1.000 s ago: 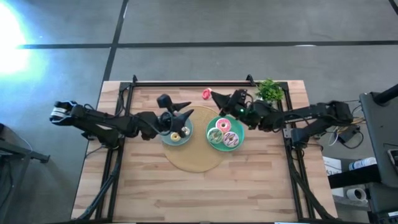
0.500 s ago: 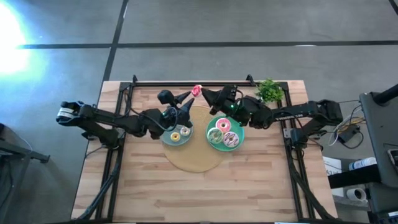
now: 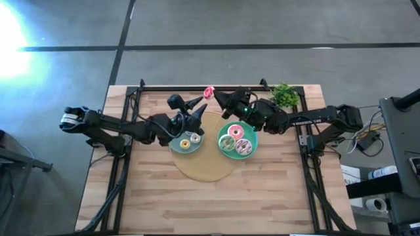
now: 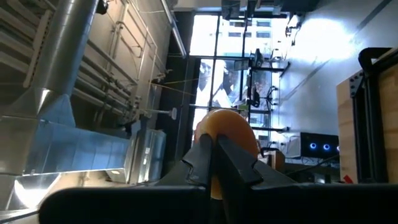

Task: Pick & Place donuts
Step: Put the small orange donut on the light blue plate

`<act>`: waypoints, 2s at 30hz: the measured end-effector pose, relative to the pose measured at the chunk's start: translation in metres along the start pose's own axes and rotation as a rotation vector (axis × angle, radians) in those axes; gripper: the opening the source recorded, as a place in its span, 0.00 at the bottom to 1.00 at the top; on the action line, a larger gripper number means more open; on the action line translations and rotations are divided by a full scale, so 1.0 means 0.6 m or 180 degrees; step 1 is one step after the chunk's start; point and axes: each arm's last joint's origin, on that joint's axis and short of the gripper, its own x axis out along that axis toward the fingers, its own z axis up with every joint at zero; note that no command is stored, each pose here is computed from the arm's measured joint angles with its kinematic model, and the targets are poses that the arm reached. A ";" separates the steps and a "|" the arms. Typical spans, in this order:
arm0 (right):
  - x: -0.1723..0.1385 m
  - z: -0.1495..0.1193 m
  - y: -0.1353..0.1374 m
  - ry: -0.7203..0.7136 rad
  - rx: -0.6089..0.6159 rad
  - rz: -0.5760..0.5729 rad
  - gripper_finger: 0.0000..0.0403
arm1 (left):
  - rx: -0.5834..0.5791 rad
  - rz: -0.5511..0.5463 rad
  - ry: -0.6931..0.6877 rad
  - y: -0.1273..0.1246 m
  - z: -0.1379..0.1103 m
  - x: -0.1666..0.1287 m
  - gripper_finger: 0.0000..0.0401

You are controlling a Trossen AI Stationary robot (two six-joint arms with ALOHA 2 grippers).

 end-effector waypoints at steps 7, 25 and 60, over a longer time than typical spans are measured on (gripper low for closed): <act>0.000 -0.001 -0.001 0.0011 0.0008 -0.0017 0.03 | -0.0120 0.0125 0.0056 0.011 -0.008 0.012 0.32; 0.000 -0.002 -0.005 0.0062 0.0091 -0.0081 0.03 | -0.0136 0.0109 0.0007 0.011 -0.016 0.025 0.32; -0.005 -0.002 -0.004 0.0421 -0.0442 -0.0128 0.20 | 0.0222 0.0126 0.0392 0.006 -0.028 0.024 0.01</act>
